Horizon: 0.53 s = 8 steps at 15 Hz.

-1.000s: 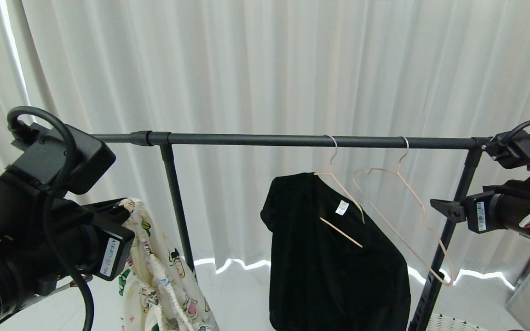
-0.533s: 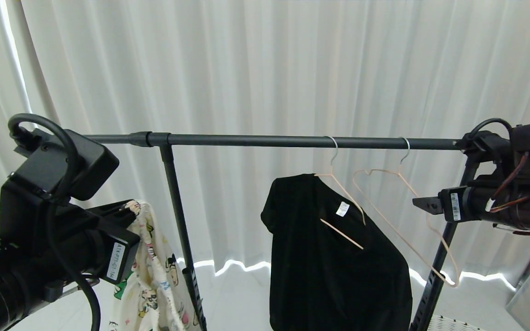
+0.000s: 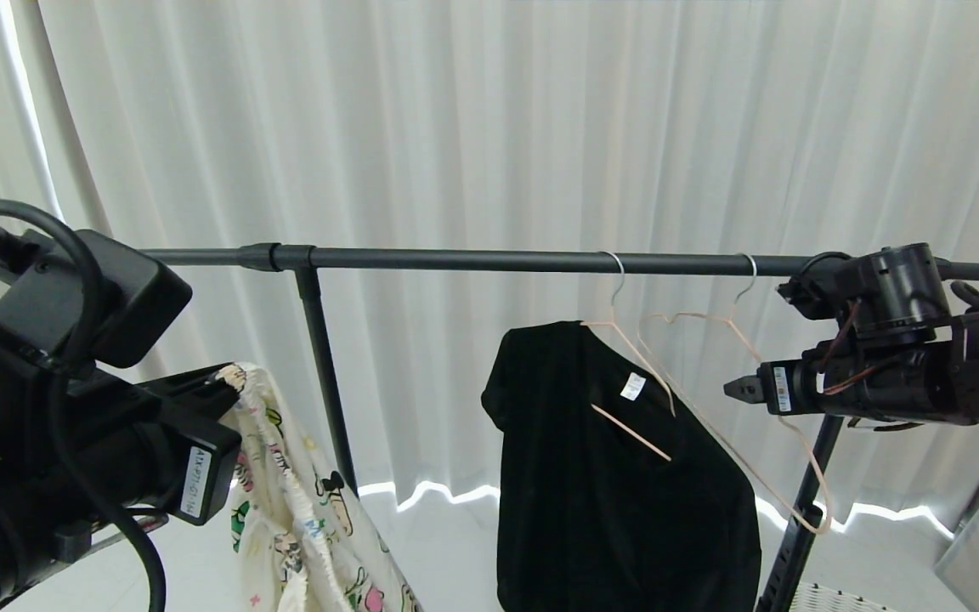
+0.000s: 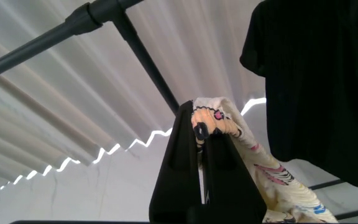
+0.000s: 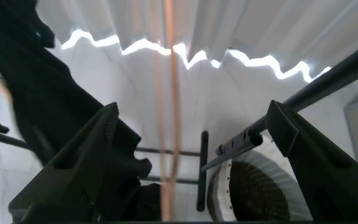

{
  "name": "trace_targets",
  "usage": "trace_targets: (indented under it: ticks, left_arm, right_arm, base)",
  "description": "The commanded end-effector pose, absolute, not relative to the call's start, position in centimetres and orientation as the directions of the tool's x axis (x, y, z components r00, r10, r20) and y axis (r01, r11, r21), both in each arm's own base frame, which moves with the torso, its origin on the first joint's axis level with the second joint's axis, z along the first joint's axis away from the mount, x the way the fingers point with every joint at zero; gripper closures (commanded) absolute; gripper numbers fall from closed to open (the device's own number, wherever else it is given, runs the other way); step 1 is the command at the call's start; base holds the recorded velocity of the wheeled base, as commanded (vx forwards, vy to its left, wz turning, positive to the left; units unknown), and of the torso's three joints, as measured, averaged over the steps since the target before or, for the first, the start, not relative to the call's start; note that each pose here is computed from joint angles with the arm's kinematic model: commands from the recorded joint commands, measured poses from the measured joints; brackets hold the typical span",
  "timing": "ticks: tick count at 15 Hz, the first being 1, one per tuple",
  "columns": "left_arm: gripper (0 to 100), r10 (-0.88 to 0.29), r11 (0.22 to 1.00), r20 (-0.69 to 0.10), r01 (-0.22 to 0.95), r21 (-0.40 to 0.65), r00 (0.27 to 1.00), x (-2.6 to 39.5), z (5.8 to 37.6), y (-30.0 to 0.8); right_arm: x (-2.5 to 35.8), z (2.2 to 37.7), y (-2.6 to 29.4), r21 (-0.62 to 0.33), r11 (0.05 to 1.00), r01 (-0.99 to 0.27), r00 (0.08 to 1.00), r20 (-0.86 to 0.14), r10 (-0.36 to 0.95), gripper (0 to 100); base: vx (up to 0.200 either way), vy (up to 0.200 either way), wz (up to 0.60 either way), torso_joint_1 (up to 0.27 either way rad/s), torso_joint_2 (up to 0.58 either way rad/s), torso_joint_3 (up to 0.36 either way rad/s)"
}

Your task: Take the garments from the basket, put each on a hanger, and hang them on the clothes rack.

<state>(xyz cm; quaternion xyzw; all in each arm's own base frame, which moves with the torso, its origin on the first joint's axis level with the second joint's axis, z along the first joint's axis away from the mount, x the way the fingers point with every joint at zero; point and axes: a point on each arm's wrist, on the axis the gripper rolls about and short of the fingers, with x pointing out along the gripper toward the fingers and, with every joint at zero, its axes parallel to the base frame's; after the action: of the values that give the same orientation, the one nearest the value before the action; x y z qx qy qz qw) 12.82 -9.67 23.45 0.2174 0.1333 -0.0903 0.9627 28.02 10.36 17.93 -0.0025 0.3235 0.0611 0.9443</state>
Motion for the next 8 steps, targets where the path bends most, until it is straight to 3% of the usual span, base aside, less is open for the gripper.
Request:
trace_targets:
  ticks: [1,4,5,8]
  left_arm:
    - [100,-0.118,0.887,-0.287,0.231,0.399,0.951,12.62,23.62,-9.50]
    - [100,-0.118,0.885,-0.288,0.232,0.404,0.950,12.68,23.62,-9.56]
    - [100,-0.118,0.885,-0.288,0.232,0.404,0.950,12.68,23.62,-9.56]
    - [100,-0.117,0.885,-0.290,0.233,0.404,0.950,12.71,23.59,-9.58]
  right_arm:
    - [28.57,16.96,10.62,0.048,0.989,-0.139,0.758,-0.638,0.137,0]
    - [28.49,16.73,10.64,0.059,0.986,-0.154,0.745,-0.648,0.155,0]
    - [28.58,16.60,10.64,0.061,0.986,-0.156,0.743,-0.651,0.158,100]
    - [28.84,16.25,10.74,0.061,0.986,-0.154,0.738,-0.657,0.156,100]
  base:
    - [0.000,0.000,0.00,0.000,0.00,0.000]
    - [0.000,0.000,0.00,0.000,0.00,0.000]
    - [0.000,0.000,0.00,0.000,0.00,0.000]
    - [0.000,0.000,0.00,0.000,0.00,0.000]
